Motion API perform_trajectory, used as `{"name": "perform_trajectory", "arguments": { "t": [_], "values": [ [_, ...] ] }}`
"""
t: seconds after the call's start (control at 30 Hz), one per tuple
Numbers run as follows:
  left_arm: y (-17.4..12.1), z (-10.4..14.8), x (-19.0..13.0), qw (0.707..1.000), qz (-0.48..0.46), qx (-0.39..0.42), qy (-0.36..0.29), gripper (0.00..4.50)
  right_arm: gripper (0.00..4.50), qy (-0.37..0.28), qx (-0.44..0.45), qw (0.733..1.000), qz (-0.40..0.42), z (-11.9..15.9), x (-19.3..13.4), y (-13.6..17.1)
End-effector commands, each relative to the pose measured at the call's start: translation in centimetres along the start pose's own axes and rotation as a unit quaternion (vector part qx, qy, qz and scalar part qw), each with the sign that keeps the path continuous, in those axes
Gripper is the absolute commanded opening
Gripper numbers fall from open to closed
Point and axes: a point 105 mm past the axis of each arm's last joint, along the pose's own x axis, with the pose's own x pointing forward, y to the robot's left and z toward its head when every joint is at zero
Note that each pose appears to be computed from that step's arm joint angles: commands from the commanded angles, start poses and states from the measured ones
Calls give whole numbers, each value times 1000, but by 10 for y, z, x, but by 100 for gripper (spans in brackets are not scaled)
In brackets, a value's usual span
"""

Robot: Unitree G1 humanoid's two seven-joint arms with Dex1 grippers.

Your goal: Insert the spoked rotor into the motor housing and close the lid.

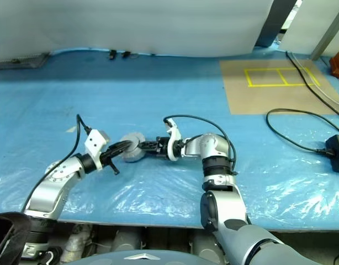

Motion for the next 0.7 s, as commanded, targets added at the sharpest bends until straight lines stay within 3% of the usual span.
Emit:
{"name": "perform_trajectory", "arguments": {
  "t": [0.03, 0.3, 0.47, 0.7],
  "values": [
    [-12, -40, -3, 997, -13, -41, 70, 0, 111, -9, -18, 999, 42, 7, 3, 22],
    [-10, -36, -2, 997, -1, -48, 56, 0, 111, -7, -14, 999, 39, 7, 3, 20],
    [26, 7, -7, 972, 104, -187, -99, 0, 111, -1, -6, 1000, 16, 6, 4, 12],
    [60, 29, -35, 913, 179, -299, -211, 0, 111, -55, 11, 997, 61, 27, 3, 27]
  ]
}}
